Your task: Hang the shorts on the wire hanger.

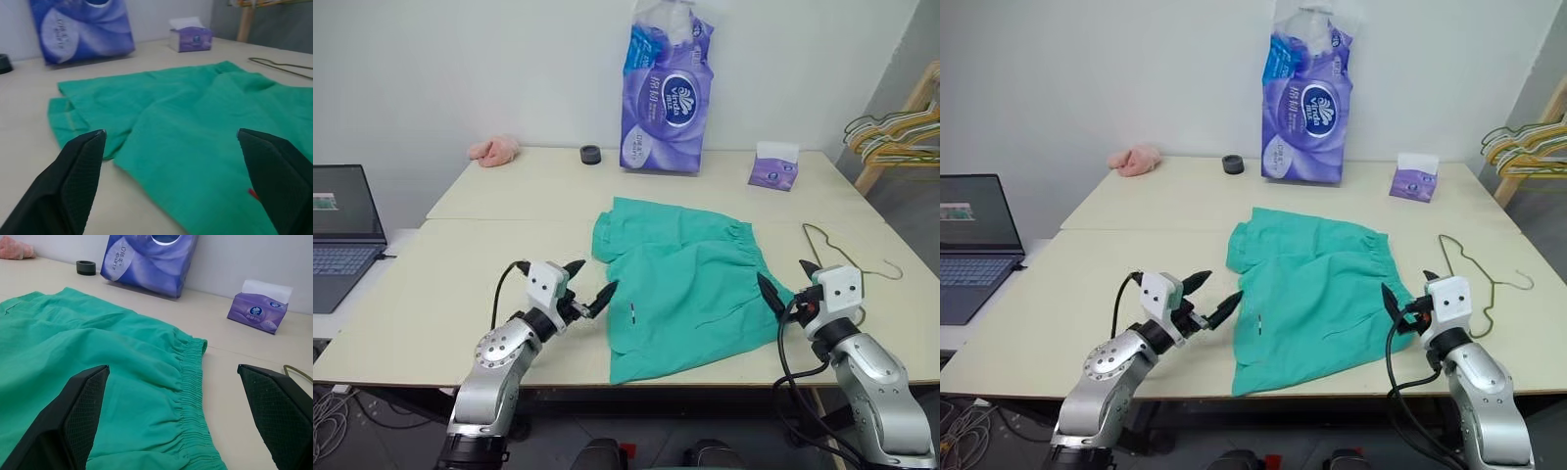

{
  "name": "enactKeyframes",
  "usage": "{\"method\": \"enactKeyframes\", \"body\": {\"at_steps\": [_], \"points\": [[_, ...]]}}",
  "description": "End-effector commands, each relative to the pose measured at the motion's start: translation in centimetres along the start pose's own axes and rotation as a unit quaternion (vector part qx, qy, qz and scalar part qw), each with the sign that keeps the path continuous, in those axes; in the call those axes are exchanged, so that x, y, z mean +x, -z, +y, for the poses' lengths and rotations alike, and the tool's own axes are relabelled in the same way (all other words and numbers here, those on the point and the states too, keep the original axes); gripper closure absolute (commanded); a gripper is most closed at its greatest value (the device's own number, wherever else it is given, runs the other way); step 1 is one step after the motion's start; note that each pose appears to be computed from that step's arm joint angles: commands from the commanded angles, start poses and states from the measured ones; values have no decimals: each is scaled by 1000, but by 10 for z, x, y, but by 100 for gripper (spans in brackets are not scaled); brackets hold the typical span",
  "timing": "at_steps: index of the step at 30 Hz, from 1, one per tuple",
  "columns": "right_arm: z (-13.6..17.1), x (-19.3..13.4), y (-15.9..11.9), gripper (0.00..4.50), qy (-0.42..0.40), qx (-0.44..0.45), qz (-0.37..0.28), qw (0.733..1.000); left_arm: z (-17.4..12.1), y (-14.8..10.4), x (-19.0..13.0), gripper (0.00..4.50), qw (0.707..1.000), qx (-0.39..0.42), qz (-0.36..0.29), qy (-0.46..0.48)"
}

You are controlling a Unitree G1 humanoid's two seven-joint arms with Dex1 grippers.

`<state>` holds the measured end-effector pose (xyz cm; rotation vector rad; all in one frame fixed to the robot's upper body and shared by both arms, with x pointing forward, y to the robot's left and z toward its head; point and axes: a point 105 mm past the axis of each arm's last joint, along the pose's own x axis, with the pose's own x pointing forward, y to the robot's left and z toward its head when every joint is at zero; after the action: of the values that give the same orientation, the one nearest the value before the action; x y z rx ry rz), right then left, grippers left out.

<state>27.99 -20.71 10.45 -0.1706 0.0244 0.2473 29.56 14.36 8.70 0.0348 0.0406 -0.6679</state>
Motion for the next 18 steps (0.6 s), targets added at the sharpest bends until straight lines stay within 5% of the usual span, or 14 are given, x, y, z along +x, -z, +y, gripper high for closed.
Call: {"method": "enactKeyframes", "body": {"at_steps": [1, 5, 9, 18], "points": [[18, -6, -14, 0, -70, -9, -18, 997, -28, -10, -1, 1, 991, -4, 27, 128], [53, -22, -14, 0, -198, 1, 13, 980, -48, 4, -16, 1, 966, -5, 113, 234], [88, -55, -10, 0, -347, -6, 83, 934, -58, 26, -27, 1, 925, 36, 212, 314], [88, -66, -9, 0, -361, -26, 103, 927, -48, 41, -14, 1, 908, 98, 246, 325]]}}
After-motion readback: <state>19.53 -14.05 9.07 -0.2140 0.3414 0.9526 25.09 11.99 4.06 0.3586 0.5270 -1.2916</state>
